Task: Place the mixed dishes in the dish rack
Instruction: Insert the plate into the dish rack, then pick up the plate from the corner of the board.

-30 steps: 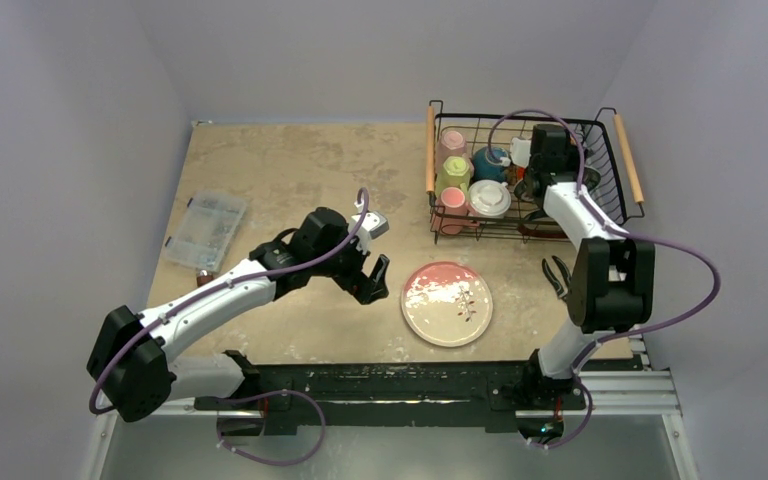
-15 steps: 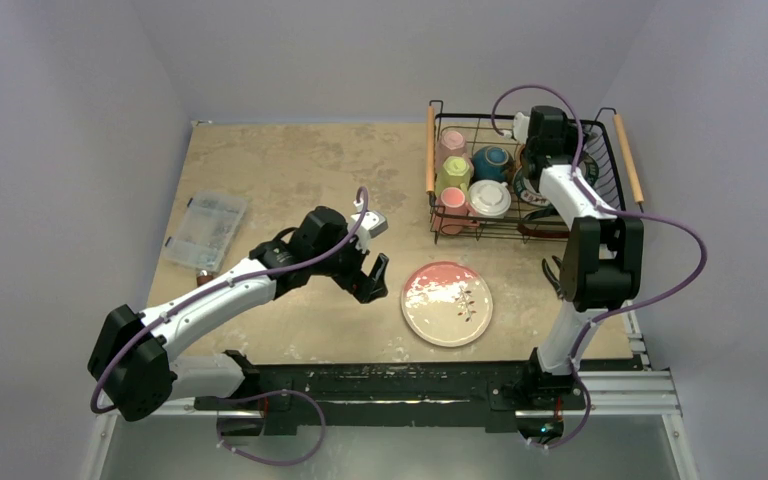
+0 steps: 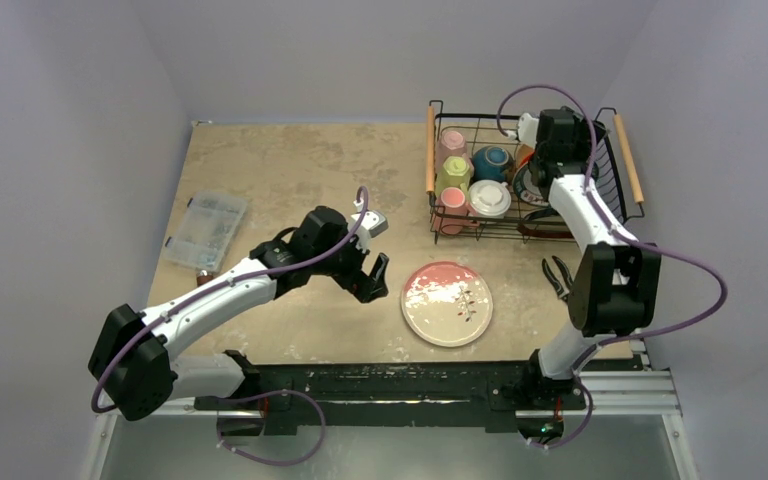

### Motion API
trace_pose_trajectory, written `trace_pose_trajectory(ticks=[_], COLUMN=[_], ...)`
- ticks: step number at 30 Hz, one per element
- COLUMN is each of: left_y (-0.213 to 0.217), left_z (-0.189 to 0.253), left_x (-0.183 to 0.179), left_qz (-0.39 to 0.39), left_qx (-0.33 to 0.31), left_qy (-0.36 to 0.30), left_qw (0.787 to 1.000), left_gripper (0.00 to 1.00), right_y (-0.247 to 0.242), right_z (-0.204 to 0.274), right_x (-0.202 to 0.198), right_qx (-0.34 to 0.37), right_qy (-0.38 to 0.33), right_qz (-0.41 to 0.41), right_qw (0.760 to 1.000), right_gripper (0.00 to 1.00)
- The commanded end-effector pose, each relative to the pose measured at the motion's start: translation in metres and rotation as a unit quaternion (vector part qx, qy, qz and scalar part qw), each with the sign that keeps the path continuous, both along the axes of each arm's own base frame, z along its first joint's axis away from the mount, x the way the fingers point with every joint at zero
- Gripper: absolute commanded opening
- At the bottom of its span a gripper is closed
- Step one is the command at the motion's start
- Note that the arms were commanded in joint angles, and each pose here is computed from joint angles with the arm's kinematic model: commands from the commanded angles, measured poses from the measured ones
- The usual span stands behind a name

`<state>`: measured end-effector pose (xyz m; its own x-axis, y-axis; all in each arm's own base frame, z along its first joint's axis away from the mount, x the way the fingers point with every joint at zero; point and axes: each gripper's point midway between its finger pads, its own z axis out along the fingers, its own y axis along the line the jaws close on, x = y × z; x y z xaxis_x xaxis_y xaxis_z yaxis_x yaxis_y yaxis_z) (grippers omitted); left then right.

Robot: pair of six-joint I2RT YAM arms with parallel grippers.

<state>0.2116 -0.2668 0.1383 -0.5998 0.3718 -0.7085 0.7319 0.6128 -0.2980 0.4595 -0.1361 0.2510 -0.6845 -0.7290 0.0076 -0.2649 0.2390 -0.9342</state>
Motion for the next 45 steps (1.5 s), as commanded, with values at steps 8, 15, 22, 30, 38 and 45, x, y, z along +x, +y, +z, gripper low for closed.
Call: trace_pose_trajectory(ticks=[8, 15, 22, 30, 38, 45], left_y=[-0.016, -0.027, -0.042, -0.052, -0.049, -0.057], left_z=[0.018, 0.015, -0.011, -0.047, -0.067, -0.075], left_x=[0.007, 0.006, 0.015, 0.028, 0.032, 0.033], left_qz=[0.004, 0.039, 0.082, 0.123, 0.154, 0.130], left_qx=[-0.034, -0.067, -0.116, -0.123, -0.109, -0.092], left_qy=[0.013, 0.119, 0.179, 0.215, 0.230, 0.224], left_qw=[0.999, 0.990, 0.974, 0.961, 0.955, 0.961], left_gripper=[0.97, 0.93, 0.87, 0.68, 0.58, 0.47], right_y=[0.029, 0.114, 0.191, 0.206, 0.208, 0.203], right_z=[0.058, 0.118, 0.159, 0.127, 0.035, -0.029], right_x=[-0.029, -0.055, -0.117, -0.193, -0.255, -0.285], right_qx=[0.183, 0.443, 0.681, 0.769, 0.808, 0.812], right_qy=[-0.132, -0.246, -0.249, -0.208, -0.165, -0.169], right_qz=[-0.004, 0.074, 0.121, 0.030, -0.113, -0.194], right_qw=[0.974, 0.859, 0.678, 0.604, 0.554, 0.524], right_gripper=[0.99, 0.99, 0.99, 0.99, 0.99, 0.99])
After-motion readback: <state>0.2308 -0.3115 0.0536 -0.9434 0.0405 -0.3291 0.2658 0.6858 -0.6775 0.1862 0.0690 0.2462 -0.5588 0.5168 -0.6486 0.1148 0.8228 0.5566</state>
